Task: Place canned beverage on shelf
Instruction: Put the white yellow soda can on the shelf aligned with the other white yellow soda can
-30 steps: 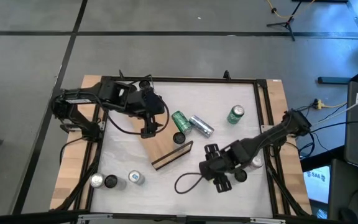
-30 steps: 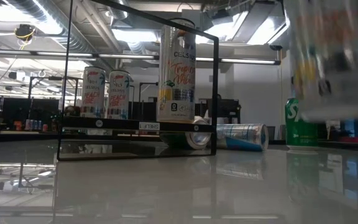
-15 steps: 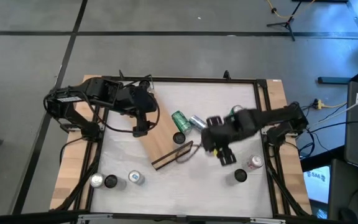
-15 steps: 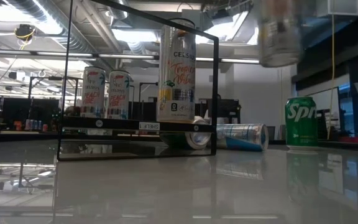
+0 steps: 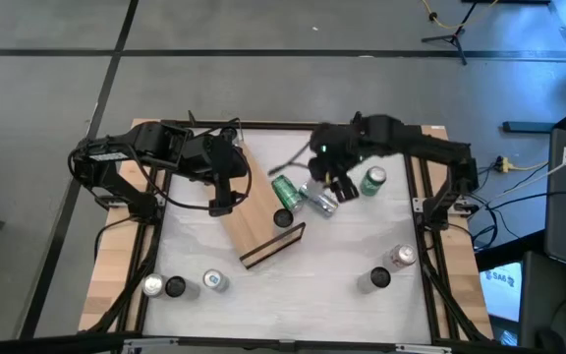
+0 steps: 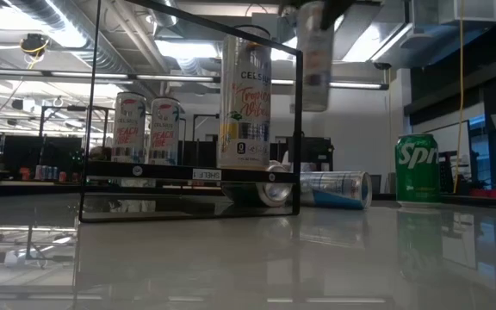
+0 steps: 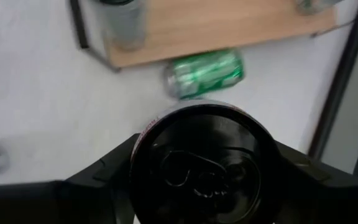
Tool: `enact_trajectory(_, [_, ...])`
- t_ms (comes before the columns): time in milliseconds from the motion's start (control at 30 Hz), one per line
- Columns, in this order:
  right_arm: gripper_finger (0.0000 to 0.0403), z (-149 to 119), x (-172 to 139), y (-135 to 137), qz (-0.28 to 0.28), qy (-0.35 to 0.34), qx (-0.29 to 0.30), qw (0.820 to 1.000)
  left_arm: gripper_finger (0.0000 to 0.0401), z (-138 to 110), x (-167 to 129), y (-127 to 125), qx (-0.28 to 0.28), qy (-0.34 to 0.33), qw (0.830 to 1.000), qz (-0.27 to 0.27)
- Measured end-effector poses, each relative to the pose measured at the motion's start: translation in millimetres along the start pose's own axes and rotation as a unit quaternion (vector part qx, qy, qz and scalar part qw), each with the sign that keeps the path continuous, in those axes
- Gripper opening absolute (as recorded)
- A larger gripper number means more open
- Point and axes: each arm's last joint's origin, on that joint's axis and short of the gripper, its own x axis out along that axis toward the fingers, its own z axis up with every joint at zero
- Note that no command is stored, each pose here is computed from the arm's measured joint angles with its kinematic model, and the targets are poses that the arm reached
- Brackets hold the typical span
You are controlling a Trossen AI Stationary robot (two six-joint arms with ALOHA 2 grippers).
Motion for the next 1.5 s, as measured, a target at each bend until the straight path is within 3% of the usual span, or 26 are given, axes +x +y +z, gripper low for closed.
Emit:
enact_trajectory(100, [0.0256,-2.4,1.0,-17.0,0.001,-0.036,-0.02,0.999,0.0322,0.0,0.0,0.0,0.0,0.0,1.0,0.0])
enact_trajectory(267, [0.0256,-8.2,6.9,-30.5,0.038,-0.06,0.008,0.997,0.0322,0.1,0.0,0.3,0.0,-0.001,1.0,0.005])
enact_trajectory(533, [0.0256,14.1,27.9,-38.2,0.017,-0.119,-0.038,0.992,0.0322,-2.8,-0.6,0.8,0.024,0.012,1.0,0.006])
enact_trajectory(700, [0.0257,24.0,48.1,-43.2,0.022,-0.13,-0.056,0.99,0.0322,-11.4,-17.1,5.4,0.023,0.008,1.0,0.005])
enact_trajectory(1067, [0.0257,33.1,79.2,-46.0,0.075,-0.149,-0.067,0.984,0.0322,-28.6,-54.7,15.5,0.001,-0.034,0.999,0.002])
enact_trajectory(1500, [0.0257,52.4,86.9,-20.0,0.103,-0.167,-0.104,0.975,0.0322,-42.3,-42.2,17.7,-0.013,-0.005,1.0,0.011])
